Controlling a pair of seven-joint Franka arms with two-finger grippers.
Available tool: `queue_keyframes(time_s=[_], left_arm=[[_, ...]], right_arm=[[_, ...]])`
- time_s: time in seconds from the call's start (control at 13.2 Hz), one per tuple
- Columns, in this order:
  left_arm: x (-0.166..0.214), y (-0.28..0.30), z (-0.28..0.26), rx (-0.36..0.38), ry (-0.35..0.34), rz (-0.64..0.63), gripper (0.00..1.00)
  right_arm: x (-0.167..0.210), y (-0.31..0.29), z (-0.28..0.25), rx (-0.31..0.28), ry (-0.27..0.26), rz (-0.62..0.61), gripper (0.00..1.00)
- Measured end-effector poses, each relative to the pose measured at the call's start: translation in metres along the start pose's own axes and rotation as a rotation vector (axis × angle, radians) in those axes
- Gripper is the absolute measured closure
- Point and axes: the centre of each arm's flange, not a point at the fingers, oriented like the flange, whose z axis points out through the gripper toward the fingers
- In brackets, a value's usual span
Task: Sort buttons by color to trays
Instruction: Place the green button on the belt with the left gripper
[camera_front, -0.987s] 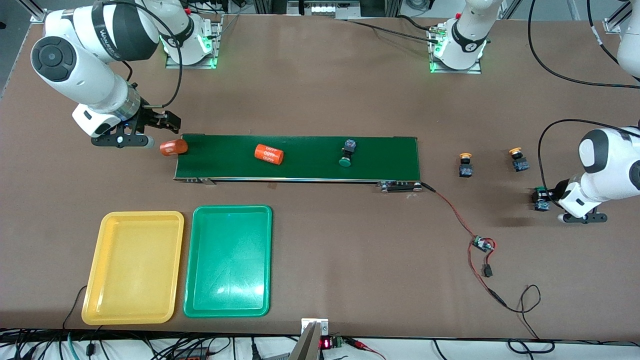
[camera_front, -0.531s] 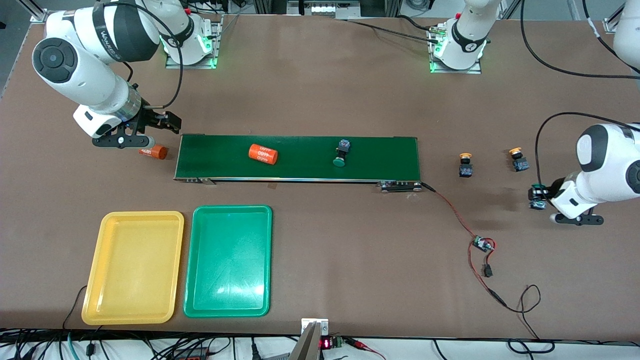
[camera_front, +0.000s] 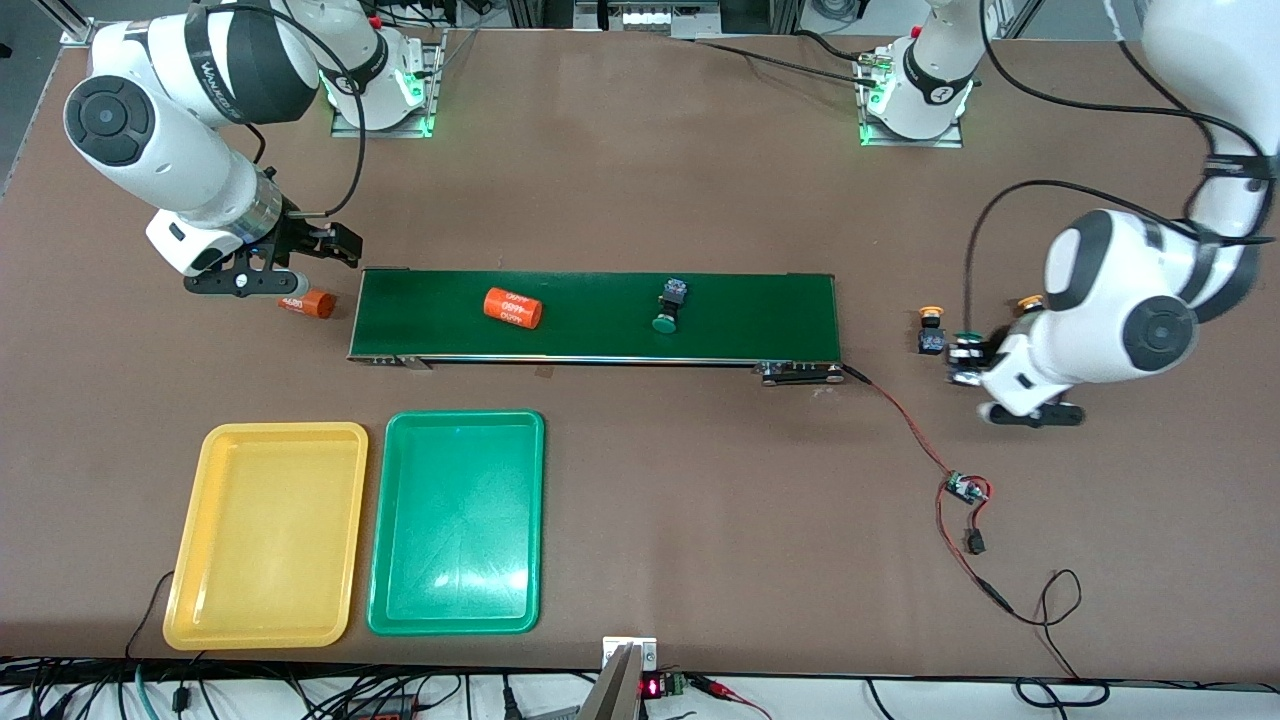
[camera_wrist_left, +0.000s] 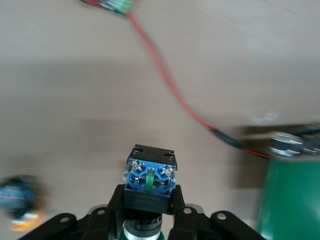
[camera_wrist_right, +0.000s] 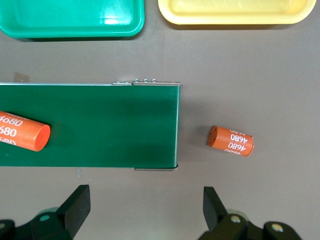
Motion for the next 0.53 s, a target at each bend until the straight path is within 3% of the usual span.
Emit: queue_keyframes(time_s=[0.23,0.53], left_arm=[[-0.026,0.073,0.022,-0.041,-0.036,0.011,0.60],[-0.047,0.124,0.050,-0.031,0.007,0.017,0.60]], right_arm=[[0.000,0.000,0.000,0.000,0.000,0.000,0.00],[0.001,0.001,0.001,0.000,-0.002,0.001,0.00]])
